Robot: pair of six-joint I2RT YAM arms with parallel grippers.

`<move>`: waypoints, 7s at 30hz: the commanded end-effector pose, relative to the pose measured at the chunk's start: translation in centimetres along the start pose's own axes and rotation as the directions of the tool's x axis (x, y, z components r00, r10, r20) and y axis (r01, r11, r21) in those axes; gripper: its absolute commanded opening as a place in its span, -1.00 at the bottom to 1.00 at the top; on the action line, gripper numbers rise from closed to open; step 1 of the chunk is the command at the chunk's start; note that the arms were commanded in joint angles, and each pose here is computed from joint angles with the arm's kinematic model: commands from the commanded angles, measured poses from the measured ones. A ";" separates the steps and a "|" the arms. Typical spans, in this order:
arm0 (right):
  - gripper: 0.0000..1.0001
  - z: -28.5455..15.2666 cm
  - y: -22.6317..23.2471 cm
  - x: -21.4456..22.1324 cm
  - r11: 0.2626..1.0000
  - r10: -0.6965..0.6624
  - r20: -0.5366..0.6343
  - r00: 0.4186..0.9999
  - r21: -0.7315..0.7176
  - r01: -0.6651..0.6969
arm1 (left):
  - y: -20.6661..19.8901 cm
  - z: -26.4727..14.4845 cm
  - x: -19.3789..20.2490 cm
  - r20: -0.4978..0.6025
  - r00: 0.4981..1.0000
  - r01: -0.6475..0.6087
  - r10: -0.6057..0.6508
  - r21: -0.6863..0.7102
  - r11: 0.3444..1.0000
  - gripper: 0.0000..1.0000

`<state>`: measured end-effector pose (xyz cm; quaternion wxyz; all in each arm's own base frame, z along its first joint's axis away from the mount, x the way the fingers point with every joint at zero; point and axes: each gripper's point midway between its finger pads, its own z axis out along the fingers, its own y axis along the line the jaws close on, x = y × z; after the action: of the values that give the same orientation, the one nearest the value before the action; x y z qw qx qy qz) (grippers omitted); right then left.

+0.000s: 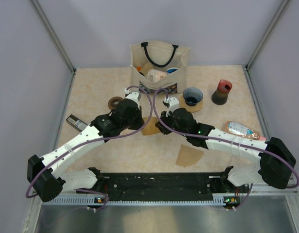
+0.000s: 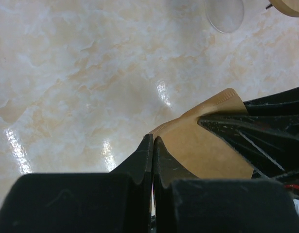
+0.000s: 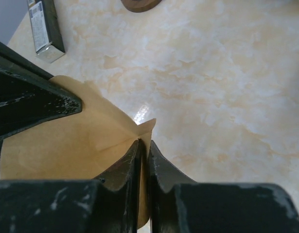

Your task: Place the coffee filter in the dripper

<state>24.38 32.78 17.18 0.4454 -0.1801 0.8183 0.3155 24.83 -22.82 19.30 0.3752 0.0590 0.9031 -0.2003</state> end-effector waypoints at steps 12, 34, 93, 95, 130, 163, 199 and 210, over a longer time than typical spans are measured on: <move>-1.00 -2.2 1.0 -4.2 0.997 -0.079 0.050 0.996 -0.002 0.080 | -2.9 -1.5 -1.6 0.034 0.997 -0.068 0.064 0.150 0.986 -0.13; -1.00 -14.4 -12.6 -19.6 0.921 0.001 0.269 0.963 0.374 -0.106 | 3.0 -7.7 -5.2 0.348 0.931 0.118 -0.111 0.001 0.993 0.98; -0.03 -9.5 -20.8 -18.9 0.873 0.049 -0.025 0.998 0.486 -0.030 | 5.1 -3.5 -1.6 0.217 0.968 0.141 -0.126 -0.058 0.988 0.98; -0.02 -9.8 -20.7 -19.3 0.874 0.040 -0.015 0.999 0.485 -0.028 | 4.9 -3.5 -1.6 0.216 0.968 0.140 -0.127 -0.048 0.989 0.98; -0.88 -3.3 -20.7 -12.0 0.901 0.007 -0.324 0.946 0.412 0.135 | 5.8 -3.2 -0.9 0.198 0.973 0.136 -0.117 -0.087 0.987 0.98; -0.98 -1.0 -21.6 -5.5 0.918 0.043 -0.415 0.909 0.375 0.128 | 6.0 -2.8 -0.8 0.184 0.977 0.125 -0.104 -0.109 0.986 0.98; -1.00 -1.8 -23.2 -4.9 0.891 0.051 -0.604 0.795 0.387 0.237 | 6.9 -3.9 -1.0 0.217 0.970 0.138 -0.107 -0.133 0.981 0.98; -0.99 -2.2 -21.1 -12.1 0.893 -0.011 -0.440 0.898 0.401 0.207 | 6.6 -3.9 -1.2 0.220 0.969 0.139 -0.110 -0.121 0.983 0.98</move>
<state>40.39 15.19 16.44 0.2423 -0.1904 0.9503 0.0435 24.68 -15.53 19.67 0.4439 -0.0417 0.8797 -0.1653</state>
